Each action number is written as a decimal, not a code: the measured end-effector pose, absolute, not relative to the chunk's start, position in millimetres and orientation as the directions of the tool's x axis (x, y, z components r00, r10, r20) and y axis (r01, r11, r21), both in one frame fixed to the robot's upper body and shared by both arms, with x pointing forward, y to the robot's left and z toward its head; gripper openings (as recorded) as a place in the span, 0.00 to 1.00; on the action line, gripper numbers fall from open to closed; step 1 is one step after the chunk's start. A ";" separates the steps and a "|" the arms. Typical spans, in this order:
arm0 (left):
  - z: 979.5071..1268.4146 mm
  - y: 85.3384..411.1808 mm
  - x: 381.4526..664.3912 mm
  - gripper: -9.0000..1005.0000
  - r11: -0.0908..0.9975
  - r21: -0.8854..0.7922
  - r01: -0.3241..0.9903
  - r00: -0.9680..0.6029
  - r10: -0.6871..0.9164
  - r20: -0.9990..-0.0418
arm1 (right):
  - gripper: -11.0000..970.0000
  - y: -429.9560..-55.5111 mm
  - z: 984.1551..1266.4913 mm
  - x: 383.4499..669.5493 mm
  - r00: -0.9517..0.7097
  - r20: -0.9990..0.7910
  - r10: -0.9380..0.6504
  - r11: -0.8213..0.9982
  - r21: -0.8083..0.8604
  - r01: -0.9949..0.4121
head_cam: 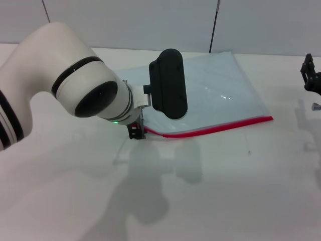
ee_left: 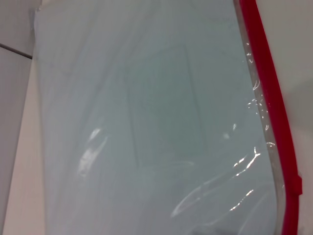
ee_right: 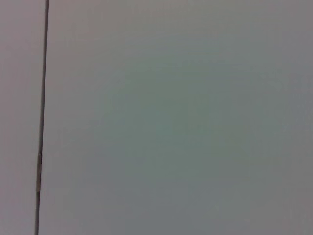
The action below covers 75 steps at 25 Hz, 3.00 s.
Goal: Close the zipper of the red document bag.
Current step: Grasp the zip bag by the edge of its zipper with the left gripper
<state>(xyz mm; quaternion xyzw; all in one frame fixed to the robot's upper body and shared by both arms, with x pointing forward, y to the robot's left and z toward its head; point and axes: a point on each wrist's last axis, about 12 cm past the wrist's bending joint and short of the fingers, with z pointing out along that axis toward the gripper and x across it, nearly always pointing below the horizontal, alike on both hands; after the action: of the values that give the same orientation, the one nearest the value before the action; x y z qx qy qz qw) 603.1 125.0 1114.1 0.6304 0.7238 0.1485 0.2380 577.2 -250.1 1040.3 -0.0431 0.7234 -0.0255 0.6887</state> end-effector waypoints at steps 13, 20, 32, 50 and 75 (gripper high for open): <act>1116.2 124.2 606.0 0.43 0.174 0.528 0.831 -0.089 0.979 -0.183 | 0.63 -249.7 1040.9 578.0 -0.046 -0.994 -0.097 0.995 -0.096 -0.027; 1111.7 125.9 606.6 0.24 0.172 0.529 0.831 -0.088 0.980 -0.180 | 0.63 -248.8 1041.2 578.2 -0.045 -0.995 -0.094 0.995 -0.093 -0.028; 1111.5 124.7 608.5 0.13 0.205 0.535 0.820 -0.104 0.972 -0.213 | 0.63 -243.7 1043.4 578.7 -0.037 -0.996 -0.079 0.996 -0.078 -0.037; 1156.4 120.8 600.3 0.06 0.345 0.592 0.729 -0.042 0.885 -0.463 | 0.62 -252.6 1056.9 583.7 0.006 -1.000 0.027 0.998 0.027 0.063; 1208.1 136.6 590.5 0.06 0.460 0.665 0.589 0.071 0.790 -0.609 | 0.59 -239.0 1164.1 608.5 -0.140 -0.989 -0.047 0.965 -0.009 -0.262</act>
<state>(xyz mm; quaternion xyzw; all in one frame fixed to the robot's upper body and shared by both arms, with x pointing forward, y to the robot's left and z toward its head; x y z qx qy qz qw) 590.5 136.6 1208.1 0.5107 0.6748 0.0961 0.5239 608.5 -239.0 1164.1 -0.1032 0.7503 0.0830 0.6477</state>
